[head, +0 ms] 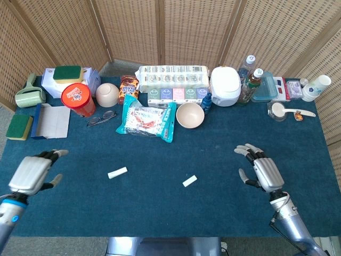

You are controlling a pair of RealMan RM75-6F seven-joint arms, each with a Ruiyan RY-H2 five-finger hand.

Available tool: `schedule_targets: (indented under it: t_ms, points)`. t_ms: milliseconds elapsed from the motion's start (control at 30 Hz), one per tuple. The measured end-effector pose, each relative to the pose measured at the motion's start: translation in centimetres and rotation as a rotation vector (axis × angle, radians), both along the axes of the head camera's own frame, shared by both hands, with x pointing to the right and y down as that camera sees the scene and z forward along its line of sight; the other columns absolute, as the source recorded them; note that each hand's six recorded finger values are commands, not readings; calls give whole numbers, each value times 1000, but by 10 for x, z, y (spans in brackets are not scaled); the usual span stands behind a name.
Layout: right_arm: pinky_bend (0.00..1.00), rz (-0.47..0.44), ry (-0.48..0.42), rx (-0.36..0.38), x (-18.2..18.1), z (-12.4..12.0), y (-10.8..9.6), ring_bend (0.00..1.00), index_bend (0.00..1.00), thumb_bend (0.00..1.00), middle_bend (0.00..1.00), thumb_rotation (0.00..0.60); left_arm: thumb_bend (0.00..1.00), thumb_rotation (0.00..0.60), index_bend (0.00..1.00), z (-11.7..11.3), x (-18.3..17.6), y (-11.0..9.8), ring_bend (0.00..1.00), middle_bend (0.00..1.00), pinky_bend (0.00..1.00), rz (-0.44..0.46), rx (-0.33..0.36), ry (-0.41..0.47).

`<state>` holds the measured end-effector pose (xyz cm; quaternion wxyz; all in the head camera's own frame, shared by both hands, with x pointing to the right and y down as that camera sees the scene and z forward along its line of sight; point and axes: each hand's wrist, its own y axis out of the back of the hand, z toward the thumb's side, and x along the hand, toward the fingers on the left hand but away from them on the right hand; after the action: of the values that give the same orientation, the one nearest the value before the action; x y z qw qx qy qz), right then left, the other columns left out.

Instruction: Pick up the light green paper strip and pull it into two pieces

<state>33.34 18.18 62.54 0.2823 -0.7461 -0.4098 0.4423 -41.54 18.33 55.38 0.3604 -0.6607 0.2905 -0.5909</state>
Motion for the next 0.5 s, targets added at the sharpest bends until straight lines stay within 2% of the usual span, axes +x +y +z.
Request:
schedule_targets:
  t_ms: [133,267,400,500]
  points:
    - [141,25,112,57,18,-8,2,103,229,496,211,600,303,600,220,-5,-32,22,318,298,506,-78,39,-37]
    - [141,73,233,106,41,-21,9,102,247,496,211,600,303,600,228,-19,-60,45,318,298,503,-166,124,-50]
    - [141,104,284,127,52,-33,17,100,253,496,211,600,303,600,228,-28,-70,66,318,298,501,-190,199,-44]
    - [141,127,304,134,59,-41,24,100,253,496,211,600,303,600,228,-33,-70,74,318,298,500,-193,240,-37]
